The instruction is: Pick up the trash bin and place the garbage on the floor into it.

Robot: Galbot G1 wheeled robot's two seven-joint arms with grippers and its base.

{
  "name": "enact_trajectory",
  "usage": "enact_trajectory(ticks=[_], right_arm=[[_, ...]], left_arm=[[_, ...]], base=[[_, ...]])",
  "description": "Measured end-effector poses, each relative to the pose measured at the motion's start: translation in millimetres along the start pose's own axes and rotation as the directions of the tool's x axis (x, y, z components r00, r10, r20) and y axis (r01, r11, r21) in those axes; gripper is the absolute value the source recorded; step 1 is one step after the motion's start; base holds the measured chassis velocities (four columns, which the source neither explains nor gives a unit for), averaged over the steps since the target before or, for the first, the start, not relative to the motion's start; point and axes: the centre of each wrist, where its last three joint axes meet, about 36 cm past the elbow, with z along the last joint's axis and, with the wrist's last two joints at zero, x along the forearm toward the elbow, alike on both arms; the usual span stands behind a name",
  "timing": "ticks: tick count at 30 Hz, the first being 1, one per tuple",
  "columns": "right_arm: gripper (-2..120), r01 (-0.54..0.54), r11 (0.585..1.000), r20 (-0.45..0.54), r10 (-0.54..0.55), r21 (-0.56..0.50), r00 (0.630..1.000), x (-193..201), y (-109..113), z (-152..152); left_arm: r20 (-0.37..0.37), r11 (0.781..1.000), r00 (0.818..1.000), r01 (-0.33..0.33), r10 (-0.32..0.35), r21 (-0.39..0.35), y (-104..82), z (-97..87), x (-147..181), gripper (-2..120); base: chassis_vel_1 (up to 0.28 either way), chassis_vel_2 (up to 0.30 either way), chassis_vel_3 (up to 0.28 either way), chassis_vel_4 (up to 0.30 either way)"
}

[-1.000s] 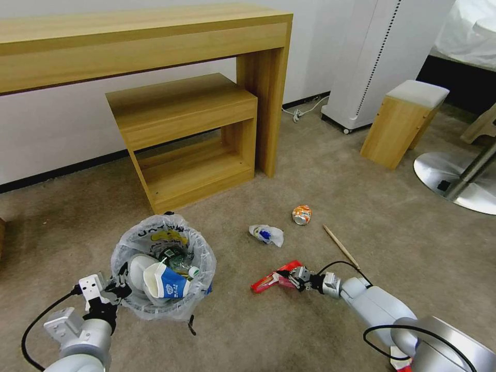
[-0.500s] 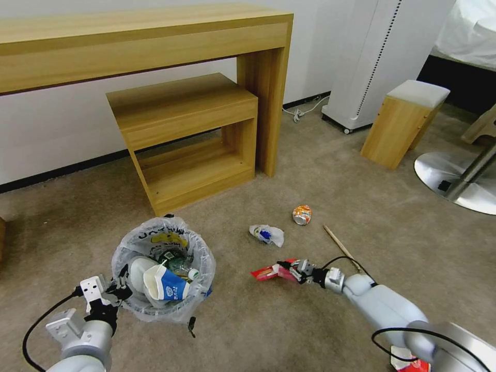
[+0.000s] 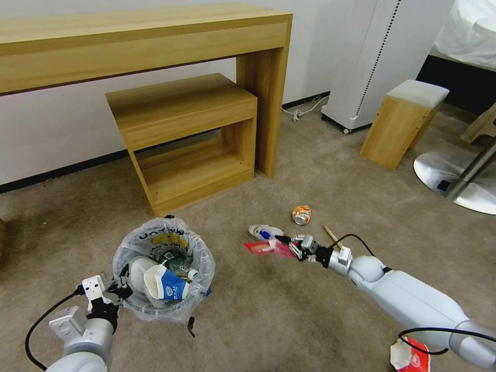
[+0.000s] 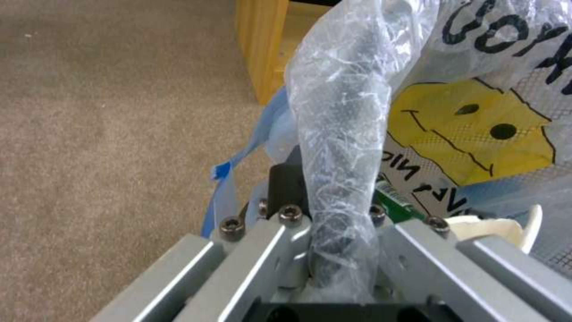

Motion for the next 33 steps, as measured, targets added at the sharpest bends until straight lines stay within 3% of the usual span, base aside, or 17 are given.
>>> enact_trajectory(ticks=[1, 3, 5, 9, 10, 13, 17, 23, 33], right_arm=[[0, 0.000, 1.000, 0.000, 0.000, 0.000, 1.000, 0.0, 0.0, 0.0], [0, 0.008, 1.000, 0.092, -0.007, -0.005, 0.996, -23.9, 1.0, -36.1], [0, 0.011, 1.000, 0.121, -0.011, -0.005, 0.993, -31.4, 1.7, -47.8], [0, 0.043, 0.999, 0.238, -0.040, -0.007, 0.970, -67.3, 0.5, -105.9], [0, 0.043, 0.999, 0.238, -0.040, -0.007, 0.970, -67.3, 0.5, -105.9], [0, 0.093, 0.996, 0.332, -0.084, -0.011, 0.939, -104.2, -0.1, -152.3], [0, 0.158, 0.985, 0.407, -0.118, -0.065, 0.906, -134.8, 16.8, -177.2], [0, 0.229, 0.969, 0.437, -0.168, -0.091, 0.884, -158.2, 41.3, -187.4], [0, 0.328, 0.937, 0.430, -0.247, -0.124, 0.868, -187.2, 89.2, -171.3]], left_arm=[[0.000, 1.000, 1.000, 0.000, 0.000, 0.000, 0.0, 0.0, 0.0, 1], [0.000, 1.000, 1.000, 0.001, -0.001, -0.003, 0.7, -0.7, -0.1, 1], [0.001, 1.000, 1.000, 0.001, -0.001, -0.004, 1.0, -0.9, -0.1, 1], [0.001, 1.000, 1.000, 0.002, -0.002, -0.007, 1.5, -2.2, 0.4, 1], [0.001, 1.000, 1.000, 0.002, -0.002, -0.007, 1.5, -2.2, 0.4, 1], [0.008, 1.000, 1.000, -0.002, 0.002, -0.006, -0.1, -5.4, 2.1, 1], [0.013, 1.000, 1.000, -0.005, 0.005, -0.005, -1.5, -8.2, 3.4, 1], [0.019, 1.000, 1.000, -0.003, 0.004, -0.004, -1.8, -11.6, 6.2, 1], [0.027, 1.000, 1.000, -0.005, 0.004, 0.007, -5.2, -14.4, 10.2, 1]], base=[[0.000, 0.000, 0.000, 0.000], [0.000, 0.000, 0.000, 0.000], [0.000, 0.000, 0.000, 0.000], [0.000, 0.000, 0.000, 0.000], [0.000, 0.000, 0.000, 0.000], [0.000, 0.000, 0.000, 0.000], [0.000, 0.000, 0.000, 0.000], [0.000, 0.000, 0.000, 0.000], [0.000, 0.000, 0.000, 0.000]])
